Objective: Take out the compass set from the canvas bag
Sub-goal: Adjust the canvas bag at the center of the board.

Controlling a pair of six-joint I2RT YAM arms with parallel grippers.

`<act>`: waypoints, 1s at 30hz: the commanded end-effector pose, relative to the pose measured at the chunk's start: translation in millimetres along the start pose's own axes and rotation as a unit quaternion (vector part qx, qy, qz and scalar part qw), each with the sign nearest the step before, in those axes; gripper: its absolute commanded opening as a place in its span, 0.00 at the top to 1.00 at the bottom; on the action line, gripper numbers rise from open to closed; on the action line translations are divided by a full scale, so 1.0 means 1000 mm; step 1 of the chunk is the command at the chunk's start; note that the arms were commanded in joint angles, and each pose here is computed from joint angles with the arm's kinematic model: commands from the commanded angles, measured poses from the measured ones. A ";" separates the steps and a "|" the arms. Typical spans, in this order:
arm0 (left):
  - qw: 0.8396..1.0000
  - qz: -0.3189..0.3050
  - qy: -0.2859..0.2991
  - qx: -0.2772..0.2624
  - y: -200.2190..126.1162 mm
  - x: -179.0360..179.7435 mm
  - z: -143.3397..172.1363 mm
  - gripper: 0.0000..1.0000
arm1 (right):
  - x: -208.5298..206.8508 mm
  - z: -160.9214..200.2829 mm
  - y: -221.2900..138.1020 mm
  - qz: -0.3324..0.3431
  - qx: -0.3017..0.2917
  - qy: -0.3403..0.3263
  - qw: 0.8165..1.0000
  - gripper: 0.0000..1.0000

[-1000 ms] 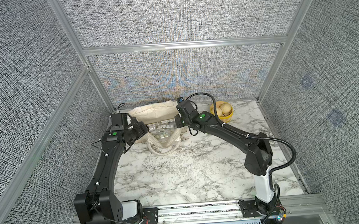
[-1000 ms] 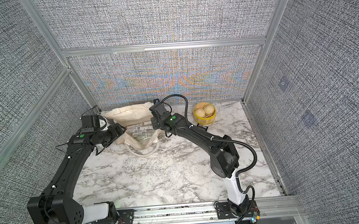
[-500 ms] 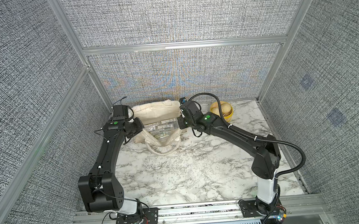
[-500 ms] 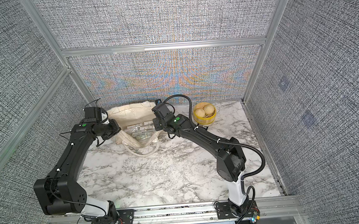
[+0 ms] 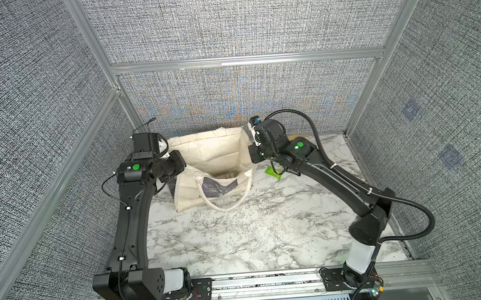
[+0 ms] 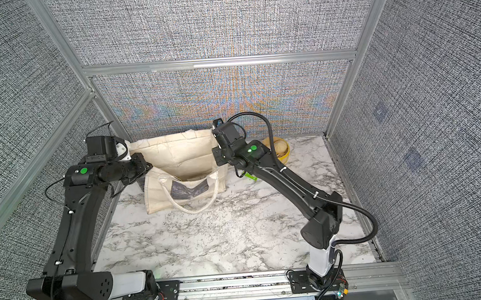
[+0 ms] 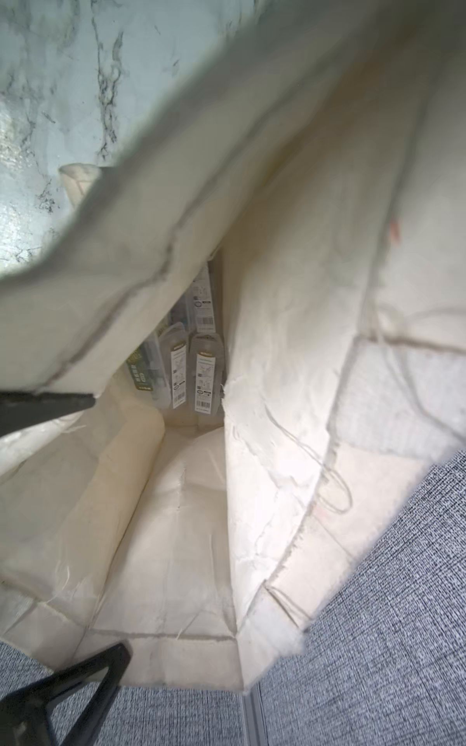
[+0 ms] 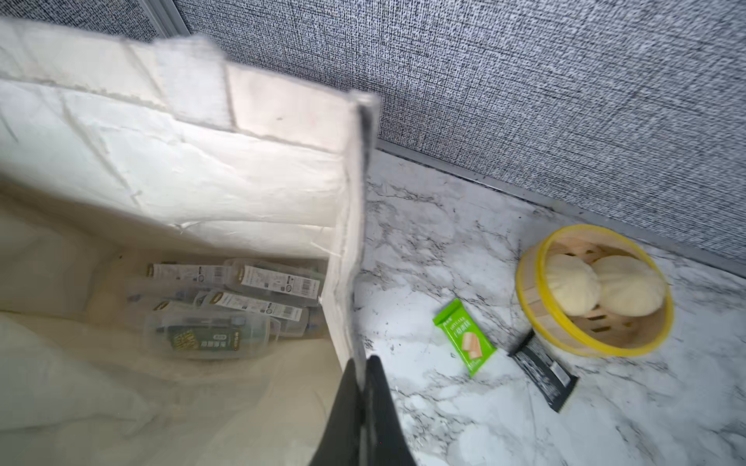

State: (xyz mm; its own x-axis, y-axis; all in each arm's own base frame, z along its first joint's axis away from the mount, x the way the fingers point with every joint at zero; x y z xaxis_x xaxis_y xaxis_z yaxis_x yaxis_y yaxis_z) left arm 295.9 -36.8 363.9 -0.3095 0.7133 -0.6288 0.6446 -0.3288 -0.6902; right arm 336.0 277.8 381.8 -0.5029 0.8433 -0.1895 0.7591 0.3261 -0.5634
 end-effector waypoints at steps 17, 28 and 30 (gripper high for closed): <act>0.988 0.033 0.080 0.124 0.018 0.018 0.057 0.55 | 0.015 0.083 -0.014 -0.018 0.086 0.035 0.996 1.00; 0.984 -0.010 0.114 0.135 0.057 0.001 0.057 0.38 | 0.027 0.076 -0.008 -0.032 0.068 0.023 0.997 1.00; 0.985 -0.033 0.125 0.118 0.061 0.001 0.048 0.38 | 0.030 0.077 -0.006 -0.037 0.070 0.020 0.997 1.00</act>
State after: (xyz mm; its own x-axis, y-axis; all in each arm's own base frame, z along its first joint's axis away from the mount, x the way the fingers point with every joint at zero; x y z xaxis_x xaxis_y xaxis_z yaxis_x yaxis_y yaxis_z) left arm 290.3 -92.9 302.6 -0.1449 0.8126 -0.5646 0.3929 -0.4764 -0.7866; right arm 284.3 264.9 320.8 -0.5256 0.8437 -0.1095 0.6603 0.3233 -0.6779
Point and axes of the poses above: each gripper's point midway between its finger pads, its own y axis out along the fingers, its own x axis along the line the jaws close on, z = x × y, the point moved 7 cm from there along -y, back along the fingers, and after that the axes turned 13 degrees about -y, right-handed, at the moved point
